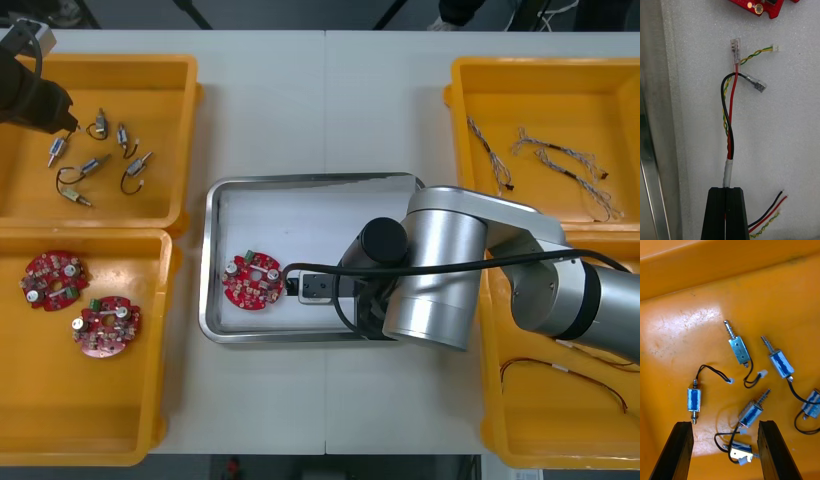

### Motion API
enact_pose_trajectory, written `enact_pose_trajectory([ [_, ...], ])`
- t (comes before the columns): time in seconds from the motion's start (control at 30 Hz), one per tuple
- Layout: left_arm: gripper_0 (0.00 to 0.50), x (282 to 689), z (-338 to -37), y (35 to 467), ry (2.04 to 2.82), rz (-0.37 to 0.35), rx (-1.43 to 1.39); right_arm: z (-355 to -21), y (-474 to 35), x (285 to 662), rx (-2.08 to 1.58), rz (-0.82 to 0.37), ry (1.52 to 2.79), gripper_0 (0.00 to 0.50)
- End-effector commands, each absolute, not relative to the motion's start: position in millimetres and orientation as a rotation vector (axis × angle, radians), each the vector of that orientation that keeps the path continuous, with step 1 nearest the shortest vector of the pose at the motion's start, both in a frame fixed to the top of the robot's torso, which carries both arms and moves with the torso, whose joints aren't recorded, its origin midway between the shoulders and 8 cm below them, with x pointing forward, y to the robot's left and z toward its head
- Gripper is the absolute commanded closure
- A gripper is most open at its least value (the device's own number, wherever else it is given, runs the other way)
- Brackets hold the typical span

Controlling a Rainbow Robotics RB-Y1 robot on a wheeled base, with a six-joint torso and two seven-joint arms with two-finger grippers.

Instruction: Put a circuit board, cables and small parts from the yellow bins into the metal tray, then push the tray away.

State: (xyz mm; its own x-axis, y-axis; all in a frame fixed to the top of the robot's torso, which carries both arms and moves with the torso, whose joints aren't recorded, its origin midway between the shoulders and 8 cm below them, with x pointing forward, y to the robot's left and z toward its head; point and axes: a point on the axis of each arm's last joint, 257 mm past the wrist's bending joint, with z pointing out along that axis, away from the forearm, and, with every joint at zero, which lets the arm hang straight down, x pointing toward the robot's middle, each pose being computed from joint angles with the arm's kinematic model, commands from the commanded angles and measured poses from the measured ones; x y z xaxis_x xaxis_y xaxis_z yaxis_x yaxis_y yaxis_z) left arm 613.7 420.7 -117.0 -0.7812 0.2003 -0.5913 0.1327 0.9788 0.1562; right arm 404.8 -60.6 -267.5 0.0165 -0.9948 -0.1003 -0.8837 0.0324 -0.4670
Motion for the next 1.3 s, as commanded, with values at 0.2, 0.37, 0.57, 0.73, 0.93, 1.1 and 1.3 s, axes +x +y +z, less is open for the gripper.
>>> enact_pose_trajectory([
  [0.2, 0.0, 646.8, -107.7, 426.7, 2.362, 0.24, 0.426, -269.8, -33.3, 412.9, -1.948, -0.343, 1.823, 0.5],
  [0.37, 0.0, 653.3, -118.1, 434.8, 2.345, 0.255, 0.402, -269.4, -36.1, 414.6, -1.945, -0.35, 1.827, 0.111],
  [0.57, 0.0, 658.4, -139.6, 439.8, 2.341, 0.262, 0.381, -257.5, -32.8, 416.2, -1.925, -0.353, 1.81, 0.0],
  [0.73, 0.0, 660.4, -149.5, 448.4, 2.334, 0.284, 0.372, -243.8, -34.4, 415.3, -1.913, -0.368, 1.825, 0.0],
  [0.93, 0.0, 657.9, -163.4, 448.3, 2.35, 0.27, 0.368, -210.2, -37.0, 410.8, -1.87, -0.392, 1.87, 0.0],
  [1.1, 0.0, 657.4, -170.2, 447.0, 2.348, 0.26, 0.369, -169.9, -45.3, 405.6, -1.811, -0.418, 1.887, 0.0],
  [1.3, 0.5, 654.3, -173.2, 444.1, 2.361, 0.233, 0.367, -124.6, -61.6, 411.8, -1.692, -0.42, 1.889, 0.0],
])
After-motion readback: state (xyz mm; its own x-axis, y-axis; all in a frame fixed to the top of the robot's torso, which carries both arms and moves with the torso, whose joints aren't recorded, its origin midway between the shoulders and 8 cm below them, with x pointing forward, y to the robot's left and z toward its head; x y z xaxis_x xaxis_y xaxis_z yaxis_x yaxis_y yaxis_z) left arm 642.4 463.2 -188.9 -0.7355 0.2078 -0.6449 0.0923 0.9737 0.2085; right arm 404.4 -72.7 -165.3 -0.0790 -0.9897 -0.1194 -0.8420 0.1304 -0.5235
